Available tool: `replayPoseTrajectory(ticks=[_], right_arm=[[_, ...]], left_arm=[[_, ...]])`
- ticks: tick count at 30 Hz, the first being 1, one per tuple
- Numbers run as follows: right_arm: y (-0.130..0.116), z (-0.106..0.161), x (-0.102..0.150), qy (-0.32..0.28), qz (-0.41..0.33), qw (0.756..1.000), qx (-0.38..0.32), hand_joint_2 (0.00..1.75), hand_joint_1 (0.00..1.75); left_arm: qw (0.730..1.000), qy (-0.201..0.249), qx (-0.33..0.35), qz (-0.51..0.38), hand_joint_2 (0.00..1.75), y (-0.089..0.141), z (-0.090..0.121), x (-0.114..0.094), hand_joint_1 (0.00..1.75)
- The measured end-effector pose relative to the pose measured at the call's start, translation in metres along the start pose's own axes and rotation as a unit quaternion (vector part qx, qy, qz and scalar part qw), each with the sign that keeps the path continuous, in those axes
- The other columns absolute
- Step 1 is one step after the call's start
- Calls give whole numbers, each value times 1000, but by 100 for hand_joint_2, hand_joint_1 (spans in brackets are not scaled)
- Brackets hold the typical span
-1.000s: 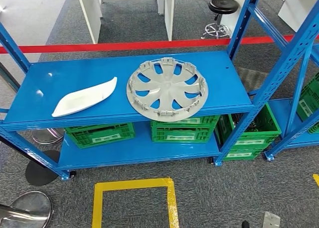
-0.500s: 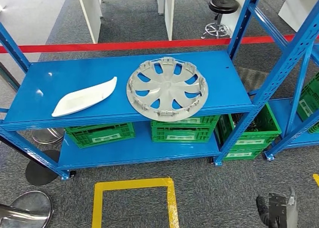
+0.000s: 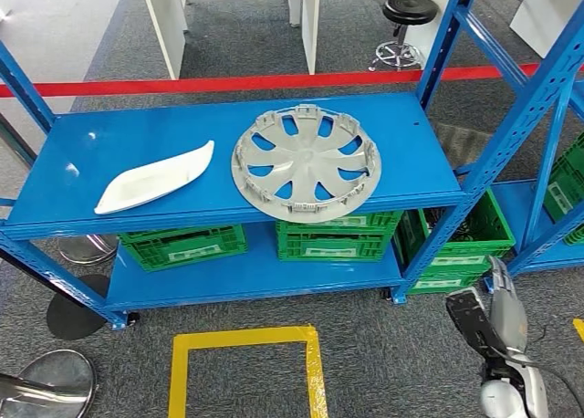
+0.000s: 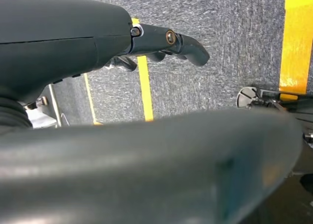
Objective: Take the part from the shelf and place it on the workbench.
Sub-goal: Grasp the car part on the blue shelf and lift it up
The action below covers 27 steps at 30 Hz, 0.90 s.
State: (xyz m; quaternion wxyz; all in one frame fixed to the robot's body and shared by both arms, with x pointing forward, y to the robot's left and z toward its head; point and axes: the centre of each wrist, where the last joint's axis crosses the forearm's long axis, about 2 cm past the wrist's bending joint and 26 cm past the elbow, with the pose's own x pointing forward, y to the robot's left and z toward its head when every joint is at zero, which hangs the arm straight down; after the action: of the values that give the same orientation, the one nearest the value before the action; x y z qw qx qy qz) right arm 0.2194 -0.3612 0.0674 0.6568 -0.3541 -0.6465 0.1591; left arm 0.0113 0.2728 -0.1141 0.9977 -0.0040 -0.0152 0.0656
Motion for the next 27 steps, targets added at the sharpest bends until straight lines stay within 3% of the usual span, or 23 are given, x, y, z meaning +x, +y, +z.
replayPoseTrajectory(ticks=[13, 26, 27], right_arm=[[-8, -50, 58, -102, 167, 974, 114, 175, 0], [-5, -63, 92, -127, 363, 909, 161, 175, 0], [-6, -61, 94, -130, 369, 907, 155, 175, 0]], left_arm=[[1000, -8, 6, 7, 0, 9, 0, -1, 0], [996, -79, 33, 0, 0, 22, 0, 1, 0], [996, -80, 36, 2, 44, 23, 0, 1, 0]])
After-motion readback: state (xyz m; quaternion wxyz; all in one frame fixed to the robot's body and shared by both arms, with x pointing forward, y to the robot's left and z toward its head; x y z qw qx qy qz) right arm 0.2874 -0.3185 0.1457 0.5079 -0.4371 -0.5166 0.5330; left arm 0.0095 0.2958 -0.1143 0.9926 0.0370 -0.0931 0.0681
